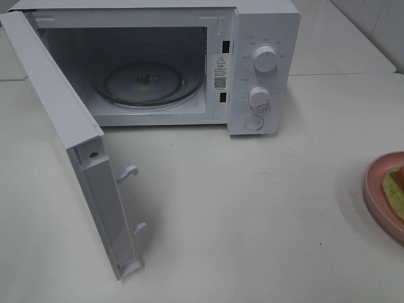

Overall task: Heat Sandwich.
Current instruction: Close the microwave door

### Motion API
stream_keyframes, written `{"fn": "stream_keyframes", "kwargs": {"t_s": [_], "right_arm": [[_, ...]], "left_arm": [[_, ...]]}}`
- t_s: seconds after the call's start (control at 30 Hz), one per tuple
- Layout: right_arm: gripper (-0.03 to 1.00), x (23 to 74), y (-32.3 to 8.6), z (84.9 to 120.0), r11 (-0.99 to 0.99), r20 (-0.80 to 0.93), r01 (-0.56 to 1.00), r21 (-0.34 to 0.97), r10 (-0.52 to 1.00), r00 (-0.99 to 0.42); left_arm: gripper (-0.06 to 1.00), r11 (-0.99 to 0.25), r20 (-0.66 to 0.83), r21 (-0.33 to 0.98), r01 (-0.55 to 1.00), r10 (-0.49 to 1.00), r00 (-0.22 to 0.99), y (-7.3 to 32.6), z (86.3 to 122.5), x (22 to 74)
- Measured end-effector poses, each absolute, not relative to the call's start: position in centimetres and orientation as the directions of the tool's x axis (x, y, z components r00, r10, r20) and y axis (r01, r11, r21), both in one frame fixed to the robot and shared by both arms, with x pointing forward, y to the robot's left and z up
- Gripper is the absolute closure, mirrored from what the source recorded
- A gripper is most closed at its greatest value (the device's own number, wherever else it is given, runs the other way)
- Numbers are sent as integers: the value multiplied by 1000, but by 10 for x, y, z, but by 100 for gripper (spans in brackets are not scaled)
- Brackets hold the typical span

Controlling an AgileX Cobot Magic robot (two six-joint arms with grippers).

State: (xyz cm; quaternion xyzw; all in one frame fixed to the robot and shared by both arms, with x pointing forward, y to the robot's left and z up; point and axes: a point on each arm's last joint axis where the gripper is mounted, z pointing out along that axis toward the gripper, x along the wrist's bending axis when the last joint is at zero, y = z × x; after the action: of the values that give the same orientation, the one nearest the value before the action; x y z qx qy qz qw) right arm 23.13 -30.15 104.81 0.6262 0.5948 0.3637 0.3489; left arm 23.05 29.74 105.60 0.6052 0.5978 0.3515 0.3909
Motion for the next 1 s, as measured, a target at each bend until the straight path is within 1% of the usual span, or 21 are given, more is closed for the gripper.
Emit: {"fn": "stream_keyframes", "kwargs": {"t_s": [1.0], "right_arm": [[21, 231, -301, 1048, -49, 40, 491, 870, 999, 28]], "left_arm": [[-2, 20, -42, 893, 449, 998, 38, 297, 1056, 231]]}}
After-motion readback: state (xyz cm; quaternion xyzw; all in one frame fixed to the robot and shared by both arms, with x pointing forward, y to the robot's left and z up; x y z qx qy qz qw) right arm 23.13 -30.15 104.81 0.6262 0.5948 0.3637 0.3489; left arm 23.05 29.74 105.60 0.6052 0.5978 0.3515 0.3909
